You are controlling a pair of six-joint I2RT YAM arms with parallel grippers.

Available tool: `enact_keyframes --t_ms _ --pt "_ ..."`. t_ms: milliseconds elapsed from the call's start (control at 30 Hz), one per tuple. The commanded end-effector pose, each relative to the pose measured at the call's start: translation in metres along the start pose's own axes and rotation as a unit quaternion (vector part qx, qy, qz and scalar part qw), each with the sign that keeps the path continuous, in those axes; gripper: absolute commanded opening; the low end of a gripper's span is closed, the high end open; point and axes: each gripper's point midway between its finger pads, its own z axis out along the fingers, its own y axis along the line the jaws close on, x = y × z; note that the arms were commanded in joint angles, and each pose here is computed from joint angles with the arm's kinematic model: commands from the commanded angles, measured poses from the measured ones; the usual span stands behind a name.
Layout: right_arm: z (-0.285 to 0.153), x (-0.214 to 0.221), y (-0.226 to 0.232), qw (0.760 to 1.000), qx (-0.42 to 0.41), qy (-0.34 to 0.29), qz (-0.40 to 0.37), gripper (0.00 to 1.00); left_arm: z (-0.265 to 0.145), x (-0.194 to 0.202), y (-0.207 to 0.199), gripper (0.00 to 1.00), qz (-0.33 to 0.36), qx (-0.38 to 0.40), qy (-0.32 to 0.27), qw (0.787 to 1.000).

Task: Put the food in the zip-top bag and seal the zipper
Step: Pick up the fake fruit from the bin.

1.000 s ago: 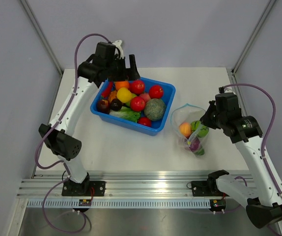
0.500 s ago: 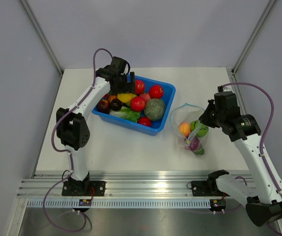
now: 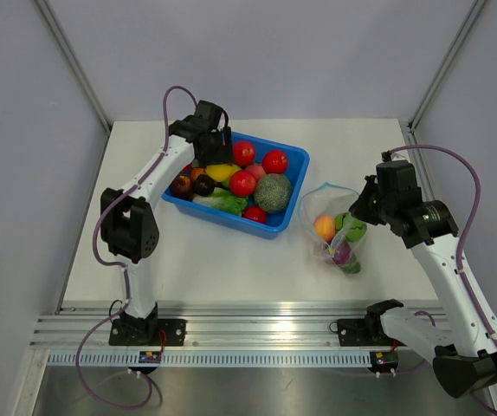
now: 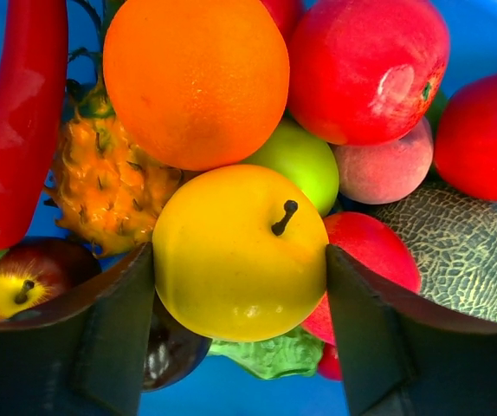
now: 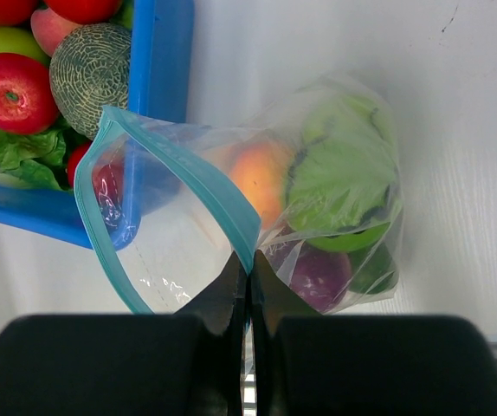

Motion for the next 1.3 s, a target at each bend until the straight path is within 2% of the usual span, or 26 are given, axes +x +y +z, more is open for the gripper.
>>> enact_keyframes --t_ms 0,233,433,567,867,967,1267 --pt "-0.002 -0.006 0.006 1.000 -0.014 -0.012 -0.003 0.05 -0.012 -0.018 0.004 0.59 -0.003 -0.006 -0.039 0.999" --pt "-0.003 -0.006 0.007 1.000 -0.017 -0.013 0.001 0.05 -0.066 -0.027 -0.002 0.40 0.003 0.029 -0.079 0.996" --pt "0.003 -0.005 0.009 1.000 -0.022 -0.008 0.006 0.05 -0.118 -0.027 -0.015 0.33 0.040 0.048 -0.122 0.991" --pt "0.006 -0.004 0.014 1.000 -0.030 -0.003 0.005 0.05 -0.129 -0.021 -0.026 0.32 0.053 0.069 -0.124 0.988" --pt "0.003 -0.004 0.013 1.000 -0.027 -0.005 0.007 0.05 -0.119 -0.014 -0.040 0.27 0.063 0.094 -0.107 0.988" --pt "0.002 -0.004 0.011 1.000 -0.026 -0.005 0.008 0.05 -0.123 -0.010 -0.056 0.21 0.078 0.143 -0.104 0.981" --pt "0.006 -0.006 0.018 0.999 -0.036 -0.001 0.006 0.05 -0.179 0.013 -0.126 0.19 0.140 0.302 -0.117 0.936"
